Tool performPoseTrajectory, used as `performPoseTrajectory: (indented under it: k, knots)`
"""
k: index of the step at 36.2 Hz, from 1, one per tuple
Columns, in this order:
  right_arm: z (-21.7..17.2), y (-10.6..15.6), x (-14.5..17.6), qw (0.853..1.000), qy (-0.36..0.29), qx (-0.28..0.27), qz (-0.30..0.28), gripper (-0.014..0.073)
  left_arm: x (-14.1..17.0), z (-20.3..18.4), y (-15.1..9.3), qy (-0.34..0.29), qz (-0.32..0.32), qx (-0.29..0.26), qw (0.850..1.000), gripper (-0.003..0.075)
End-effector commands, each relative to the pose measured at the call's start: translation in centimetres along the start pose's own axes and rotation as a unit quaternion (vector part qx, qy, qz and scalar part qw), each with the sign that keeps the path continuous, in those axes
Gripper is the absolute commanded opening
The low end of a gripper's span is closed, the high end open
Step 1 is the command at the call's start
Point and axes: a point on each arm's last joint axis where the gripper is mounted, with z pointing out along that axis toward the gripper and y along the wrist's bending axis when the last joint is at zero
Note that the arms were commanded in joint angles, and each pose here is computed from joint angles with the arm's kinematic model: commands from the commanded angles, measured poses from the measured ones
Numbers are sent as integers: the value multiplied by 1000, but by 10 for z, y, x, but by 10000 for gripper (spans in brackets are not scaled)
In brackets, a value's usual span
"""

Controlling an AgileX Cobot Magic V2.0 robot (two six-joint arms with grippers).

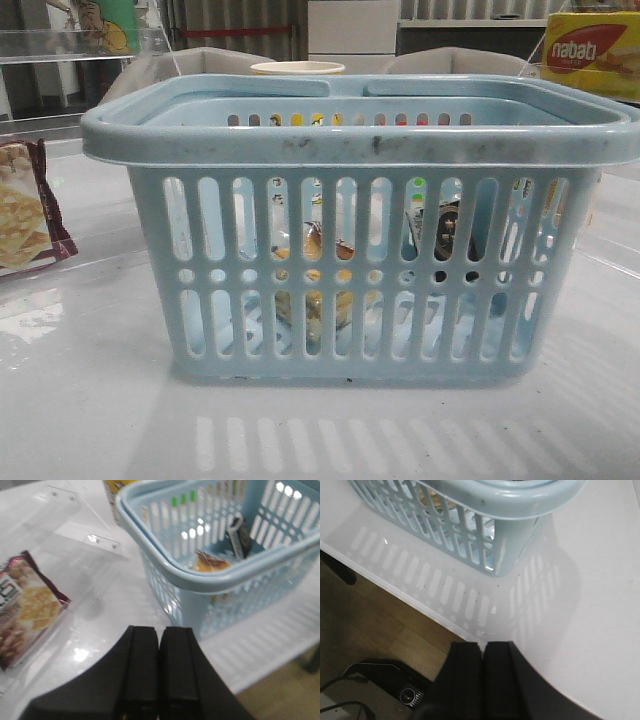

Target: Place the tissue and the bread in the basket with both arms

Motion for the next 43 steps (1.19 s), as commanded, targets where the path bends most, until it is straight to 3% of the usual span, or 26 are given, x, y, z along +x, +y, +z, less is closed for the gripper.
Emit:
performPoseTrajectory:
  k: [1, 6, 11, 21, 43]
  knots:
    - [-5, -1, -12, 999, -42, 5, -4, 29, -1, -4, 7, -115, -18, -49, 992, 91]
    - [-5, -1, -12, 999, -42, 5, -4, 29, 39, -3, 16, -186, -43, -136, 972, 91]
    - [-5, -1, -12, 999, -42, 5, -4, 29, 76, 4, 18, -211, -51, -187, 958, 91]
    - [-5, -1, -12, 999, -42, 5, -4, 29, 119, 17, 16, -287, -53, -202, 935, 91]
    - [-5, -1, -12, 999, -42, 5, -4, 29, 118, 18, 15, -286, -48, -189, 938, 91]
